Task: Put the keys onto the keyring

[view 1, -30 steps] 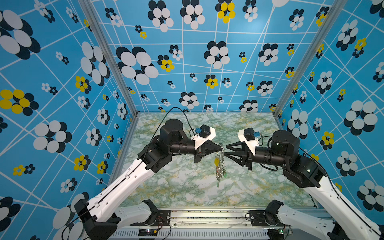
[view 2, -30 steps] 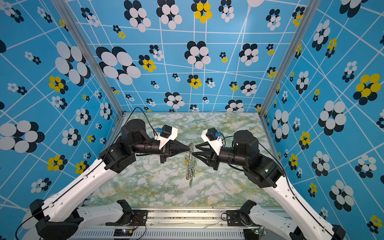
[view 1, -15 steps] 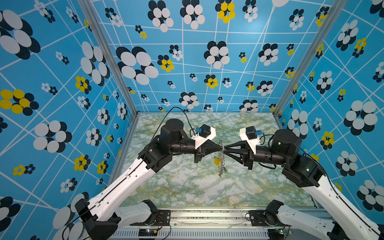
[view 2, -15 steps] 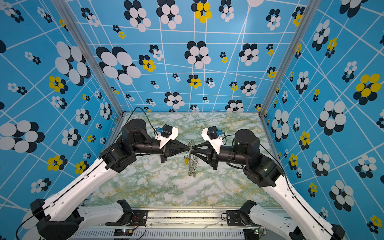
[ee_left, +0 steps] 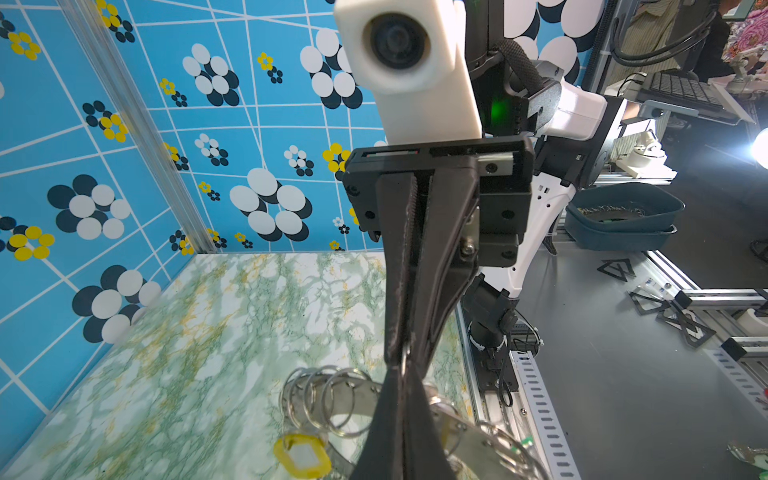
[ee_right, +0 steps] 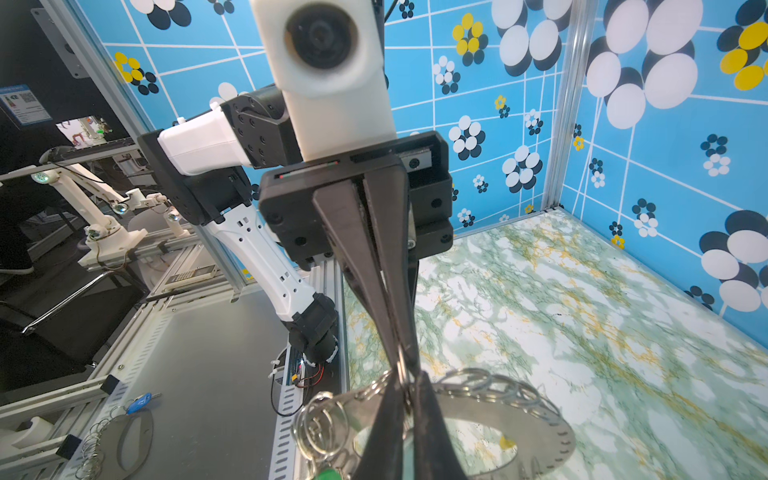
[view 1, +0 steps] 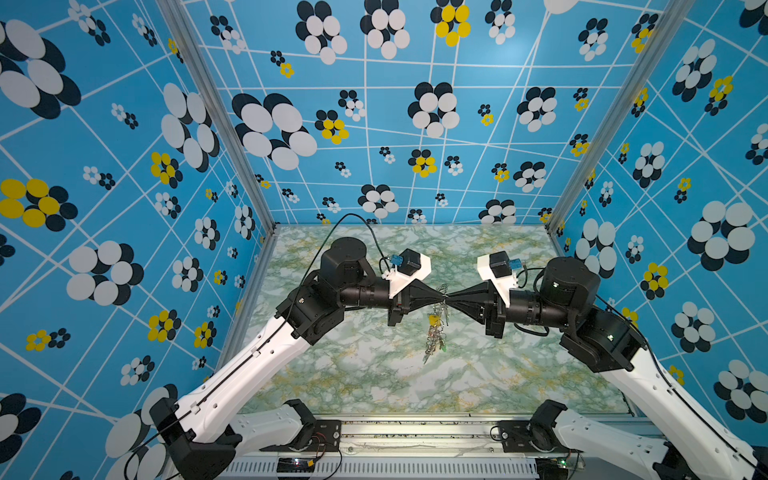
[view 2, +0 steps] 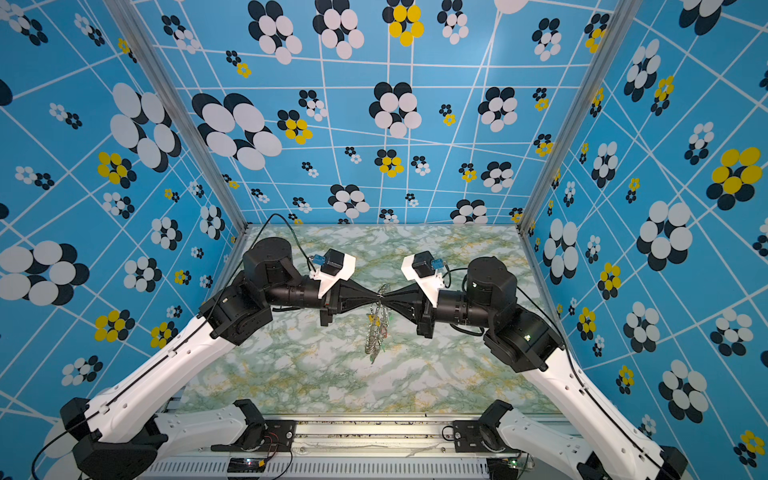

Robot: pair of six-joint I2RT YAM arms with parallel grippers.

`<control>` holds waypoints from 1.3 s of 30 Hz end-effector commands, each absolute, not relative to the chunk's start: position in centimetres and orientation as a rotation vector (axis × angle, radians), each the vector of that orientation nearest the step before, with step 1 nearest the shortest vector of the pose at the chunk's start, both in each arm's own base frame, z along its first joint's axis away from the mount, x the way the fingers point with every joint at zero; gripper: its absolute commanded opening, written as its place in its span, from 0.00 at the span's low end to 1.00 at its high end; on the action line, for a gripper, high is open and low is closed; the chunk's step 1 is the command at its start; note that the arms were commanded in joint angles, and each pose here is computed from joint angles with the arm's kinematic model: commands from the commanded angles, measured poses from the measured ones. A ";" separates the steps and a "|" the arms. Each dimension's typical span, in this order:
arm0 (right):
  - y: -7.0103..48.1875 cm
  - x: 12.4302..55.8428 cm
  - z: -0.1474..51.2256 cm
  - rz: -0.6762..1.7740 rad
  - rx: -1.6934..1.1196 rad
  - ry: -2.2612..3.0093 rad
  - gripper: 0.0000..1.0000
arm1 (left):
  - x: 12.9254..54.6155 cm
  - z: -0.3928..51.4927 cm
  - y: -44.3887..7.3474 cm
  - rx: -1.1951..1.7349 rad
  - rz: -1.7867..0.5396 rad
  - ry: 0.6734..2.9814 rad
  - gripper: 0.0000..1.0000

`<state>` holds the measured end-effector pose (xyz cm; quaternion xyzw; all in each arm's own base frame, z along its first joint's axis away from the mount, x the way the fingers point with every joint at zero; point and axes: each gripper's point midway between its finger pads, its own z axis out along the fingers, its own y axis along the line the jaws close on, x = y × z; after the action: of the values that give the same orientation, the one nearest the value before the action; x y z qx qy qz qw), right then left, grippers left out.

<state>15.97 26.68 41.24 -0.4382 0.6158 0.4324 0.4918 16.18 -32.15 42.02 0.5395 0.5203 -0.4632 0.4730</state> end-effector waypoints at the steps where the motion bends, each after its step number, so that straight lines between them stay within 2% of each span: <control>1: 27.0 15.7 40.9 1.091 -1.075 1.496 0.10 | 15.9 43.6 -31.9 1.311 -1.133 1.204 0.00; 4: 27.0 15.6 41.0 1.095 -1.076 1.495 0.11 | 15.9 43.6 -31.9 1.310 -1.134 1.203 0.00; 6: 27.0 15.5 41.0 1.100 -1.078 1.493 0.16 | 15.8 43.7 -31.8 1.309 -1.134 1.201 0.00; 10: 27.0 15.5 41.0 1.101 -1.079 1.494 0.16 | 15.8 43.8 -31.8 1.308 -1.135 1.199 0.00; 12: 27.0 15.5 40.9 1.101 -1.079 1.495 0.12 | 15.8 43.8 -31.8 1.307 -1.134 1.197 0.00; 18: 26.9 15.5 41.0 1.095 -1.074 1.493 0.10 | 15.8 43.8 -31.8 1.305 -1.129 1.197 0.00; 22: 26.8 15.4 41.2 1.097 -1.073 1.486 0.00 | 15.8 43.9 -31.7 1.303 -1.125 1.197 0.00; 33: 26.6 15.2 41.0 1.070 -1.098 1.504 0.00 | 16.9 42.4 -31.6 1.277 -1.079 1.297 0.00; 36: 26.2 15.3 40.4 1.023 -1.132 1.540 0.00 | 17.3 41.6 -31.2 1.274 -1.040 1.357 0.25; 39: 26.1 15.2 39.8 0.992 -1.175 1.581 0.00 | 17.4 41.0 -30.8 1.278 -1.006 1.407 0.47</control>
<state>15.74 26.55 39.35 -0.4558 0.6419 0.4168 0.4544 17.29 -31.77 40.56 0.5250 0.5629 -0.4367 0.4656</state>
